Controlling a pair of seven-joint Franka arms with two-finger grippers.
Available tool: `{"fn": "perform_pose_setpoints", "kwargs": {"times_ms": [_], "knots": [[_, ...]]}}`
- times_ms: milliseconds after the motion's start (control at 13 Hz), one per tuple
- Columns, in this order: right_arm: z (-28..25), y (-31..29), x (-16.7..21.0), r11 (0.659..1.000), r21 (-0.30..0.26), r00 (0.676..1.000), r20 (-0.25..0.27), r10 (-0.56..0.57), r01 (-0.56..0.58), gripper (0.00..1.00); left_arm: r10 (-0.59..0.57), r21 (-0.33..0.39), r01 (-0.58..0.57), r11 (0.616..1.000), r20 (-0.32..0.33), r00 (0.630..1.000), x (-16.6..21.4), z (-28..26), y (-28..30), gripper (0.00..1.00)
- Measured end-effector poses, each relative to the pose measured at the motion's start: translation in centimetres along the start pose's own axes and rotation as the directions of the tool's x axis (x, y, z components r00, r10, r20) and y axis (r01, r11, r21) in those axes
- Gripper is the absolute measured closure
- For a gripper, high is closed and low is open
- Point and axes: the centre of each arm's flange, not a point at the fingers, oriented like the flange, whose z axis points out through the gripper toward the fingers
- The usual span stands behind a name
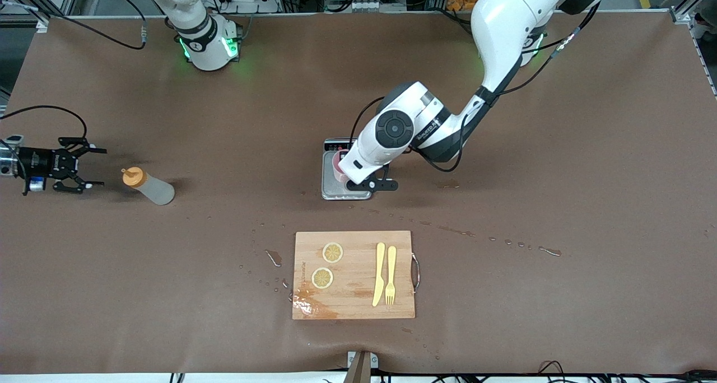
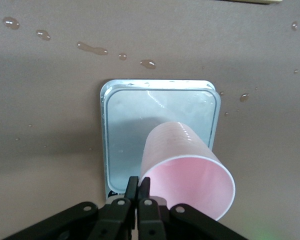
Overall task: Add sauce to pink cup with both arms
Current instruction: 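Carry the pink cup onto the scale while the right gripper reaches the bottle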
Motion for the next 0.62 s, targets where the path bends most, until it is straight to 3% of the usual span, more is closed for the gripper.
{"fn": "perform_pose_setpoints", "kwargs": {"times_ms": [154, 462, 615], "knots": [[1.1, -0.4, 1.8, 1.000, 0.024, 1.000, 0.009, 0.001, -0.001, 0.00, 0.000, 0.004, 0.000, 1.000, 0.002, 1.000, 0.0, 0.0, -0.1, 0.93], [3.2, -1.3, 3.2, 0.998, 0.053, 0.998, 0.055, -0.039, 0.036, 0.00, 0.006, 0.006, -0.006, 1.000, -0.005, 1.000, 0.4, -0.1, -0.4, 0.50], [4.2, -1.9, 3.4, 0.998, 0.049, 0.998, 0.053, -0.044, 0.042, 0.00, 0.007, 0.002, -0.007, 1.000, -0.011, 1.000, 0.5, -0.5, -0.3, 0.30]]}}
